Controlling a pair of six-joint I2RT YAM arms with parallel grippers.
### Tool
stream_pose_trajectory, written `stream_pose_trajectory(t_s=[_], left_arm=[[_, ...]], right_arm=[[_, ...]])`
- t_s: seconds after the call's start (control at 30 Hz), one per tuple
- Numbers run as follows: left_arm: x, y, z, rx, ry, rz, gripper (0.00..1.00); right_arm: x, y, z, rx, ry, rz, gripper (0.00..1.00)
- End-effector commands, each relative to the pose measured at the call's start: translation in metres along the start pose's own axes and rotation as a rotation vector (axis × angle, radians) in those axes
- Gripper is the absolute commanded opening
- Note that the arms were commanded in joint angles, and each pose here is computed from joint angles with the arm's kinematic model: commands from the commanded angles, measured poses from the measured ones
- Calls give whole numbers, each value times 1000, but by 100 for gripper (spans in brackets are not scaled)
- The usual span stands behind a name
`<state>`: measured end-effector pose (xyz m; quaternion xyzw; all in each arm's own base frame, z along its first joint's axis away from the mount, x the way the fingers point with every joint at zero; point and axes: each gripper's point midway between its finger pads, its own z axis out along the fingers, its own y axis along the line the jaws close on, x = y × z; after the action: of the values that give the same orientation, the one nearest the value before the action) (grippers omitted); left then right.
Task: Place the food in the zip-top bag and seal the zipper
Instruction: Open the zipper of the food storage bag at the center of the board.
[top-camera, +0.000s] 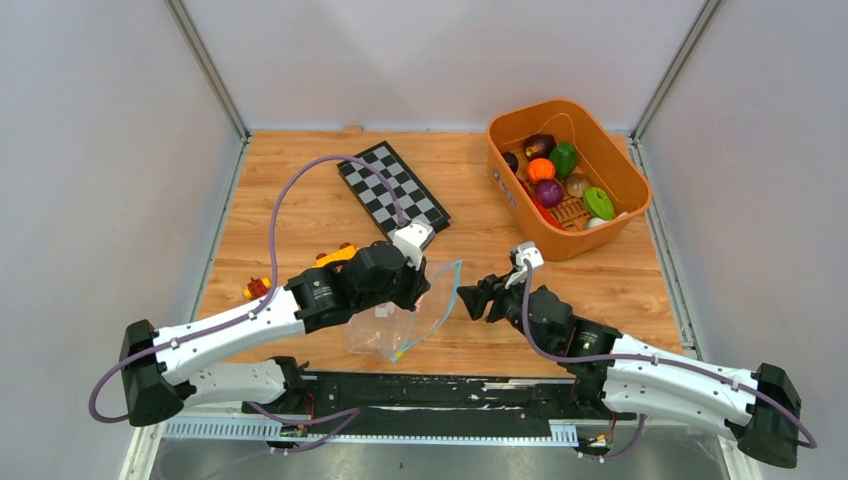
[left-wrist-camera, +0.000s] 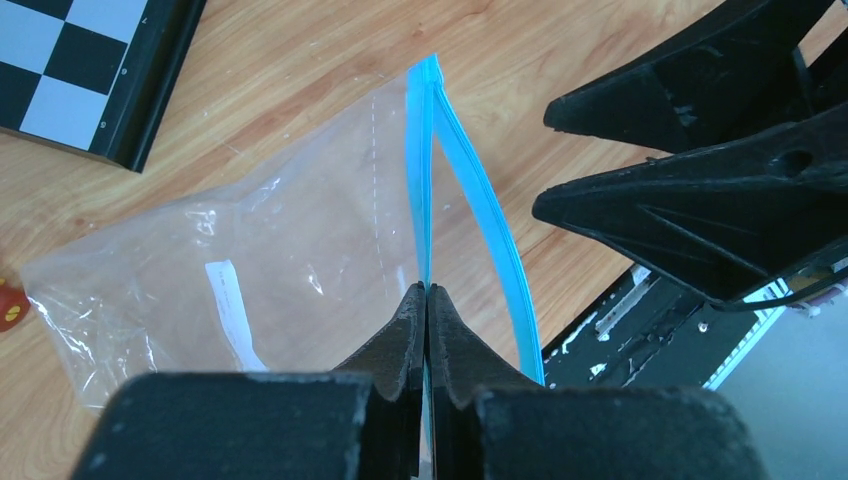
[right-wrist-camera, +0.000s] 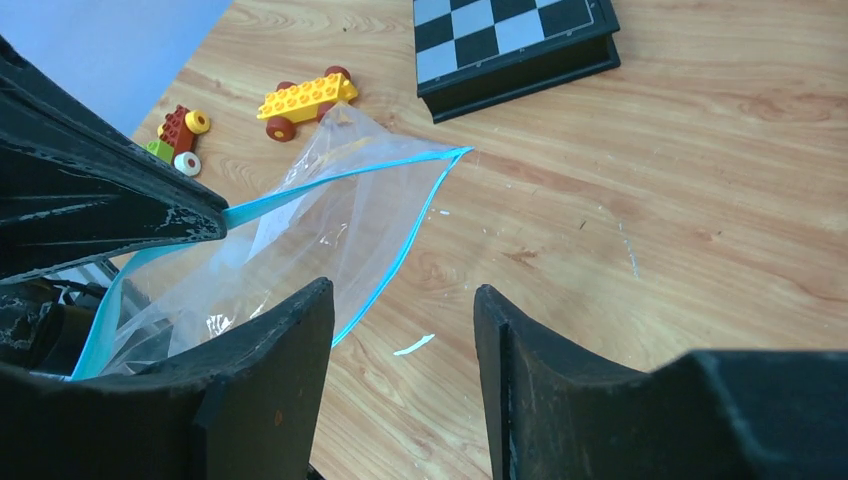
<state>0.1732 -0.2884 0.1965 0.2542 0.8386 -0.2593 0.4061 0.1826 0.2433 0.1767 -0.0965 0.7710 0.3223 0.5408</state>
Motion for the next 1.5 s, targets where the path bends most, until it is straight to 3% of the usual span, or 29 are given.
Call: stream_pose_trajectory(t_s=[0.0, 0.1, 0.3, 0.57, 0.87, 1.37, 1.47], left_arm=[[-17, -7, -6, 30, -59, 4, 4], [-19, -7, -6, 30, -67, -1, 4], [-19, -8, -6, 31, -69, -8, 4], [-21, -7, -9, 31, -88, -15, 4], [-22, -3, -10, 18, -107, -24, 4], [-25, 1, -13, 5, -148, -63, 4], [-26, 2, -15, -1, -156, -66, 4]], right_arm=[[-9, 14, 4, -25, 2, 83, 52], [-4, 13, 9, 0, 28, 88, 46], [5, 16, 20, 8, 66, 89, 42], [10, 26, 28, -35, 88, 95, 23], [5, 35, 27, -94, 70, 152, 34], [7, 32, 31, -68, 56, 258, 28], [7, 31, 31, -62, 56, 261, 22]])
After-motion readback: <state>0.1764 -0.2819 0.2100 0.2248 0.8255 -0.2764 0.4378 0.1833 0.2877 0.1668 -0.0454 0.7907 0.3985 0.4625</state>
